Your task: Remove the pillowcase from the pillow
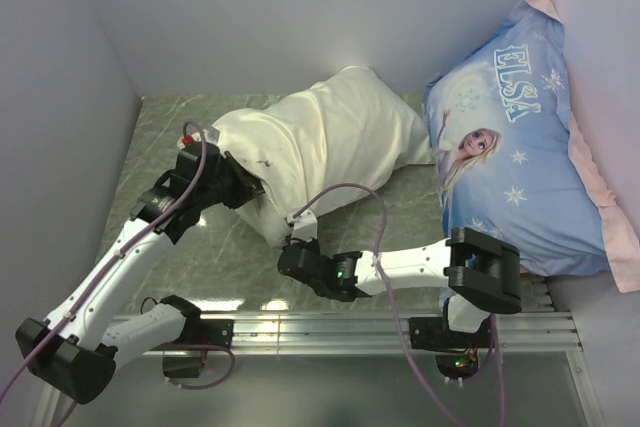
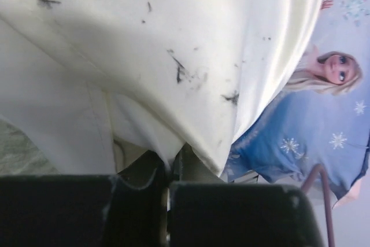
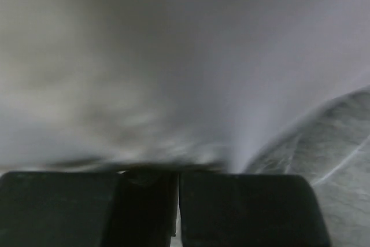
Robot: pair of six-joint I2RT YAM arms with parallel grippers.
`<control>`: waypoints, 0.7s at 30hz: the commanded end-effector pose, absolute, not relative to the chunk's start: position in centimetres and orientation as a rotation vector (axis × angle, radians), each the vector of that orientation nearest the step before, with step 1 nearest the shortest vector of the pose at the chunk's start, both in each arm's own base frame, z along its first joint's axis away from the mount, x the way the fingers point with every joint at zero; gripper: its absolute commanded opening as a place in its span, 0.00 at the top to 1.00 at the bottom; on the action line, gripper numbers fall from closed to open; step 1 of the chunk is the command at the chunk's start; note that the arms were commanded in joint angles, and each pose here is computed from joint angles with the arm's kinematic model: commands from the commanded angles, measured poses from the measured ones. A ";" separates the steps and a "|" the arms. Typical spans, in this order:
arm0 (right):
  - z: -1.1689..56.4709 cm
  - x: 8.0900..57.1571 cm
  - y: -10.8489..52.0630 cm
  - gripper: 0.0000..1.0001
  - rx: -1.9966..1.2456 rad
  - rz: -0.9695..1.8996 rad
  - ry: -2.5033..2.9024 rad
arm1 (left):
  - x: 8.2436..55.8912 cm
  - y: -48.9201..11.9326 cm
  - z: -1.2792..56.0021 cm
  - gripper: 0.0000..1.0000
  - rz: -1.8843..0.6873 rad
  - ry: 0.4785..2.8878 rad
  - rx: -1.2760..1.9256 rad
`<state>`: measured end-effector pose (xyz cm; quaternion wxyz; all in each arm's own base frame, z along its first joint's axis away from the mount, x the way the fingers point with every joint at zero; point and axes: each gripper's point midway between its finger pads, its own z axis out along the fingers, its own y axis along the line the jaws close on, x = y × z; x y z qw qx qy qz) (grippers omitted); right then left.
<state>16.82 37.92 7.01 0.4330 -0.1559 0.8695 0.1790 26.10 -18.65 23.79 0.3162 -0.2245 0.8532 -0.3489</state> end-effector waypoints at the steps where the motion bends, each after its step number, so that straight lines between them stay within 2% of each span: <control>1: 9.5 19.7 35.6 1.00 -0.244 0.403 2.101 | 26.7 -18.2 31.5 0.99 -0.991 2.025 -0.515; 8: 11.0 23.6 32.5 1.00 -0.120 0.392 2.079 | 26.0 -18.2 35.0 0.99 -1.040 1.975 -0.484; 15: 11.6 30.7 29.3 1.00 0.011 0.302 2.105 | 24.9 -18.0 37.2 0.99 -1.066 1.944 -0.449; 18: 10.3 33.2 27.4 1.00 0.054 0.162 2.136 | 24.5 -17.6 38.5 0.99 -1.063 1.926 -0.436; 21: 8.4 35.5 24.4 1.00 0.157 0.191 2.192 | 24.0 -17.2 39.4 0.99 -1.052 1.910 -0.431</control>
